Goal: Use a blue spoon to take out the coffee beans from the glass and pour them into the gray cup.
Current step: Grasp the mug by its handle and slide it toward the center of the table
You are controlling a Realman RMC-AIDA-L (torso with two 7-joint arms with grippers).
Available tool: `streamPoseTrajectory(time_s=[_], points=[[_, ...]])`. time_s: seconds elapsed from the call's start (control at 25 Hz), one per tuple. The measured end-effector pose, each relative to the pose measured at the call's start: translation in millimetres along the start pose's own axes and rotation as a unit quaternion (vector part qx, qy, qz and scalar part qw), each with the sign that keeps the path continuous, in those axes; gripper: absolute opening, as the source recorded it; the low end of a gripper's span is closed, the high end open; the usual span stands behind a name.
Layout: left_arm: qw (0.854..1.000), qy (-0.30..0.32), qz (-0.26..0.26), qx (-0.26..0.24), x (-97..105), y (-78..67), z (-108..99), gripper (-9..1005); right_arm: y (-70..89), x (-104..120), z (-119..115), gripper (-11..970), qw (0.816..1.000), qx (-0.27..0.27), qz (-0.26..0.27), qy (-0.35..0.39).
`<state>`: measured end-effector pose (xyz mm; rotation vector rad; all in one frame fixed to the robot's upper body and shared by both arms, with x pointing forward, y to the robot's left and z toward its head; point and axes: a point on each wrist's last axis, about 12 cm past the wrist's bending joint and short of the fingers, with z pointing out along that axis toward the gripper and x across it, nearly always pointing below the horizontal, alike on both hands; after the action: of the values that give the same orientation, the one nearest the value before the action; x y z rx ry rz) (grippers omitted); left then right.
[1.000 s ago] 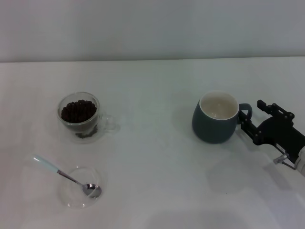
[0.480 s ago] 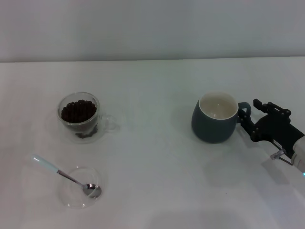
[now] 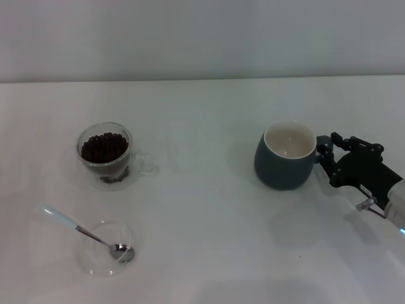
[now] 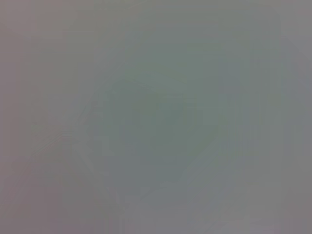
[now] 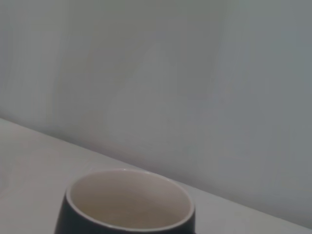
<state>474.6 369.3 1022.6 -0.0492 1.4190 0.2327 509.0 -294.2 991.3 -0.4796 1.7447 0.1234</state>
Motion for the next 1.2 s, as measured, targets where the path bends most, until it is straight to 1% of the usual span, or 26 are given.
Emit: streamPoseTrajectory(time_s=[0.24, 0.44, 0.76, 1.0, 1.2], points=[[1.000, 0.003, 0.001, -0.002, 1, 1.8, -3, 814, 6.0, -1, 0, 322, 1.000, -0.010, 0.003, -0.004], [1.000, 0.006, 0.001, -0.005, 2, 3.8, -7, 815, 18.1, -4, 1, 208, 0.999, -0.034, 0.008, -0.011], [1.000, 0.009, -0.001, -0.006, 3, 3.8, -9, 815, 40.8, -12, 7, 203, 0.996, -0.080, 0.015, -0.028], [1.000, 0.011, -0.002, -0.007, 4, 3.6, -10, 815, 57.7, -14, 6, 204, 0.992, -0.118, 0.016, -0.032], [1.000, 0.011, -0.002, -0.007, 4, 3.9, -11, 815, 66.9, -17, 7, 204, 0.990, -0.136, 0.015, -0.037]])
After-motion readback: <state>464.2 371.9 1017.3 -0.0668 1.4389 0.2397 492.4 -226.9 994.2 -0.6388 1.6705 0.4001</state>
